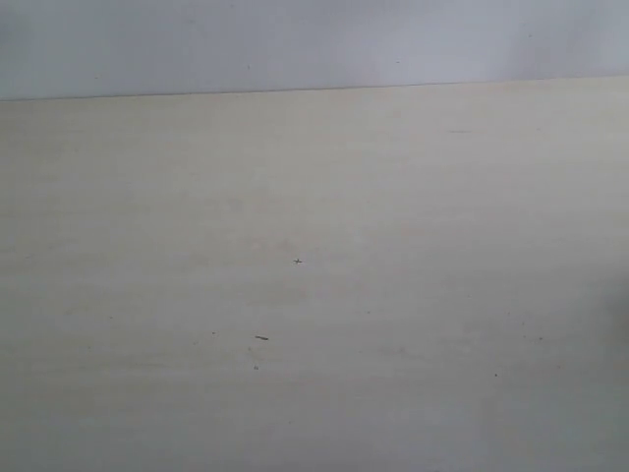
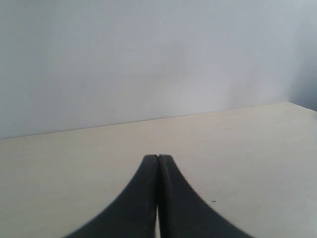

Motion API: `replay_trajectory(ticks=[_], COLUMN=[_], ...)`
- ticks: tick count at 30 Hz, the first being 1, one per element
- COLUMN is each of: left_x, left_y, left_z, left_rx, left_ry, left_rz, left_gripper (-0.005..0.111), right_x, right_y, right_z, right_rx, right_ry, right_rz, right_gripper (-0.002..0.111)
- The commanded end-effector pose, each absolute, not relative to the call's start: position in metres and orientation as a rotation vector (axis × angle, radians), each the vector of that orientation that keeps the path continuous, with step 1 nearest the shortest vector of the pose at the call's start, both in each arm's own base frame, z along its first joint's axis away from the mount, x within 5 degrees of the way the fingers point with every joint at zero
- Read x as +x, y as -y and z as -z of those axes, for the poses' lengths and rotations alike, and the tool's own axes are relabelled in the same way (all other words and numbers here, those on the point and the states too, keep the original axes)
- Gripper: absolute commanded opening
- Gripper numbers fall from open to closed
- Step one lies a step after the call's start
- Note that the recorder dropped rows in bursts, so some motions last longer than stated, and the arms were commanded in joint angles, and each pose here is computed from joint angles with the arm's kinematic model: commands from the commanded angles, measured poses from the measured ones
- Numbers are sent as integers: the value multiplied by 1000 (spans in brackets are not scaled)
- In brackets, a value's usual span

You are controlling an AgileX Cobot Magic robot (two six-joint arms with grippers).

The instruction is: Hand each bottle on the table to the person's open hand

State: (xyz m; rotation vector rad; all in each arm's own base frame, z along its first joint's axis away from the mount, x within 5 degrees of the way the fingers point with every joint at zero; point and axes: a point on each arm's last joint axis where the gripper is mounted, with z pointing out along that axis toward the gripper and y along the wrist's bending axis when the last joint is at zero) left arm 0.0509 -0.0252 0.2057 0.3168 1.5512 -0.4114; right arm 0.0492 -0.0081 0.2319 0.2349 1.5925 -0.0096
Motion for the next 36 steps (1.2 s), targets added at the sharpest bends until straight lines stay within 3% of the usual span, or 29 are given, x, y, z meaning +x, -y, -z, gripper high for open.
replay_trajectory(ticks=[1, 36], left_x=[51, 51], left_y=[25, 25], left_z=[-206, -206], left_rx=[312, 312], left_ry=[-1552, -1552], left_rz=[414, 414], left_gripper=[1, 1], right_x=[54, 53], right_y=[9, 10], right_z=[-201, -186], right_rx=[226, 197], right_ry=[-1679, -1776], right_rz=[43, 87], right_gripper=[0, 0])
